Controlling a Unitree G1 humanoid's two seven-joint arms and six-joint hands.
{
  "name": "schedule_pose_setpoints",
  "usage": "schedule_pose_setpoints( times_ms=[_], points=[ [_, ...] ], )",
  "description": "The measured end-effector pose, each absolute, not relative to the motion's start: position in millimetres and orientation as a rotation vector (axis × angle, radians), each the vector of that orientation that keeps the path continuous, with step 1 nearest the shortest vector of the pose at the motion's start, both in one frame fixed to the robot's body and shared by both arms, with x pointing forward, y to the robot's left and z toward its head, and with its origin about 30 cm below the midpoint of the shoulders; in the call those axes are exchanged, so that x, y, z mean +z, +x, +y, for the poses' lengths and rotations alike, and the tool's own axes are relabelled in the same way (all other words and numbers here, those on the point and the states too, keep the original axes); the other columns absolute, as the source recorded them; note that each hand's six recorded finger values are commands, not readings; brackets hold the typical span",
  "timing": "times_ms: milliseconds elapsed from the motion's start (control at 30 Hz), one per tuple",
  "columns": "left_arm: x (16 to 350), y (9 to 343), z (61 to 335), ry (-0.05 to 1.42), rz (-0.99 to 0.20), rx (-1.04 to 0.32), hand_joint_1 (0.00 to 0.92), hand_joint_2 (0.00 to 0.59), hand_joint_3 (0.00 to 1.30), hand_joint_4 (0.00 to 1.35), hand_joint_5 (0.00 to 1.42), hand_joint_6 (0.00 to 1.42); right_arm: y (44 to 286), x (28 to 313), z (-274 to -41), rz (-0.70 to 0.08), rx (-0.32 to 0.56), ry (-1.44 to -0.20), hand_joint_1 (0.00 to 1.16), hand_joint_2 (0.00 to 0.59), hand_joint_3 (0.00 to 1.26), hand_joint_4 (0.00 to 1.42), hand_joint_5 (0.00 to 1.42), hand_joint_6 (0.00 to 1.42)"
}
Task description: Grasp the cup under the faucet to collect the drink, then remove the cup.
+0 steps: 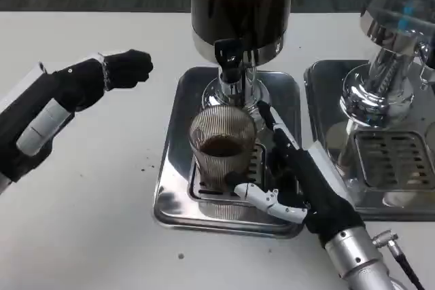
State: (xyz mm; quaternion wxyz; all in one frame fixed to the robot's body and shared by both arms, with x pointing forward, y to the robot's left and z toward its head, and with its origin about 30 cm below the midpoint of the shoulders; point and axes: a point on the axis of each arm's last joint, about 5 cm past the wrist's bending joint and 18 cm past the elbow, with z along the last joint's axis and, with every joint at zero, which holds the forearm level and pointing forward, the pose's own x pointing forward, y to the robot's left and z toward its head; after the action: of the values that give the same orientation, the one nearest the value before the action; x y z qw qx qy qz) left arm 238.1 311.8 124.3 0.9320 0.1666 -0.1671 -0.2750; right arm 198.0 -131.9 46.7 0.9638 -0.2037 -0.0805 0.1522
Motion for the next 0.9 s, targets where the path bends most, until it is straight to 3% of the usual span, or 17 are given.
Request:
schedule_pose_setpoints(
  times_ms=[900],
  points=[
    [100.3,217.9,316.8,0.327,-0.212,-0.521,0.000,0.122,0.37,0.26,0.23,0.21,211.5,52.0,-121.1,-0.153,0.352,-0.454,0.57,0.217,0.00,0.00,0.00,0.00]
  ],
)
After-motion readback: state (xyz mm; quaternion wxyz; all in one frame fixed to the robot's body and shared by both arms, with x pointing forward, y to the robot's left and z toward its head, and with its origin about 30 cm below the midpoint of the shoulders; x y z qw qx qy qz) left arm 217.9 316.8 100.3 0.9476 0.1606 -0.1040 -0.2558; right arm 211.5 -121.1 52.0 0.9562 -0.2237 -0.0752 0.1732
